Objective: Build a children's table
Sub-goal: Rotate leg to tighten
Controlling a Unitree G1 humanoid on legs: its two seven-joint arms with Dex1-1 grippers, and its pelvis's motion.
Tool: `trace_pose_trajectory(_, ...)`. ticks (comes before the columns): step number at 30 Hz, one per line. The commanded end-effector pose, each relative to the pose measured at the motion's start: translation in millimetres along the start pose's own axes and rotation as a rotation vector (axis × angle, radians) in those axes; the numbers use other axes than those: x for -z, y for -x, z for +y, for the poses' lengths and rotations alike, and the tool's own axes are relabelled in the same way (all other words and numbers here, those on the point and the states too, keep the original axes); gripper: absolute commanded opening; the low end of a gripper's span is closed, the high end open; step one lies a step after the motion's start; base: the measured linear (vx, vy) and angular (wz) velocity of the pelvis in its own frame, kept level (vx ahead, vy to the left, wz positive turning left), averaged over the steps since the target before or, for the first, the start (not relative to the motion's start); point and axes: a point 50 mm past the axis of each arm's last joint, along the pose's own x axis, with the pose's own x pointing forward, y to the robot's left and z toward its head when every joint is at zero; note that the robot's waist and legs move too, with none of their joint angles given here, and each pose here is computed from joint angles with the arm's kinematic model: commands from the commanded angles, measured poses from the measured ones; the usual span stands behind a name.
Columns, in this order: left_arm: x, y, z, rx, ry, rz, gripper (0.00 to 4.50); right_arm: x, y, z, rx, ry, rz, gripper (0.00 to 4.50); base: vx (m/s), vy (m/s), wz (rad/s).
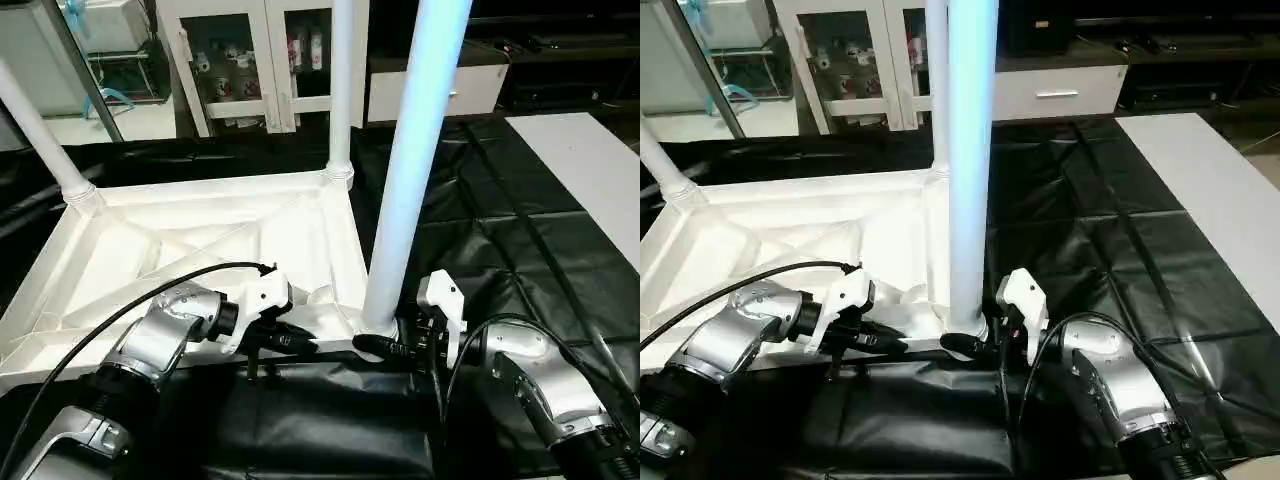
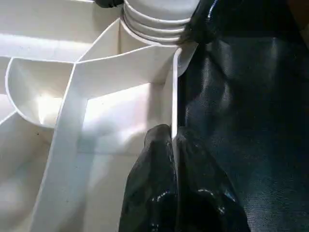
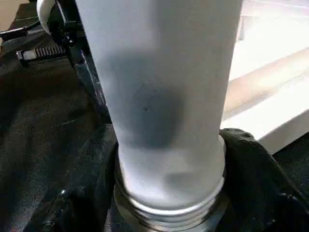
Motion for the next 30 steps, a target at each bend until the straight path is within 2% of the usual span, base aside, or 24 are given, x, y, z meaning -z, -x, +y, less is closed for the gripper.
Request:
trace_pose_trajectory(1, -5.0, -3.9, -5.3, 0.062, -0.016, -0.013, 0.00, 4.1, -6.6, 8.6, -0.059, -0.038, 0.000, 2.79, 0.000, 0.000, 0.00)
trace_pose_trajectory(6, -2.2, -3.0, -9.0, 0.088, 0.001, 0.004, 0.00, 6.1, -8.6, 8.9, -0.050, -0.043, -0.002, 2.74, 0.000, 0.000, 0.00)
trace_pose_trajectory(10, -1.4, -7.7, -5.3, 0.033, -0.008, 0.008, 0.00, 11.4, -17.8, -6.7, 0.160, -0.038, -0.008, 2.73, 0.000, 0.000, 0.00)
trace_pose_trajectory(11, -1.9, -13.4, 2.0, -0.052, -0.017, 0.008, 0.00, 13.9, -23.6, -15.0, 0.262, -0.053, -0.005, 2.72, 0.000, 0.000, 0.00)
trace_pose_trajectory(13, -4.2, -20.6, 11.9, -0.164, -0.012, 0.003, 0.00, 15.7, -30.8, -21.7, 0.348, -0.076, -0.005, 2.72, 0.000, 0.000, 0.00)
trace_pose_trajectory(17, -17.3, -42.8, 33.8, -0.411, 0.077, 0.000, 0.00, 12.2, -57.8, -34.3, 0.575, -0.146, 0.004, 2.72, 0.000, 0.000, 0.00)
trace_pose_trajectory(20, -23.6, -49.6, 41.5, -0.514, 0.121, -0.006, 0.00, 10.3, -64.9, -39.6, 0.662, -0.173, 0.013, 2.71, 0.000, 0.000, 0.00)
trace_pose_trajectory(23, -40.0, -60.9, 55.5, -0.740, 0.158, -0.031, 0.00, 8.0, -75.6, -49.2, 0.861, -0.243, 0.040, 2.70, 0.000, 0.000, 0.00)
trace_pose_trajectory(26, -51.1, -76.3, 54.0, -0.749, 0.121, -0.080, 0.00, 3.0, -88.4, -47.7, 0.884, -0.231, 0.034, 2.70, 0.000, 0.000, 0.00)
trace_pose_trajectory(30, -49.8, -80.0, 48.8, -0.677, 0.085, -0.088, 0.00, -2.3, -89.7, -47.7, 0.858, -0.210, -0.009, 2.70, 0.000, 0.000, 0.00)
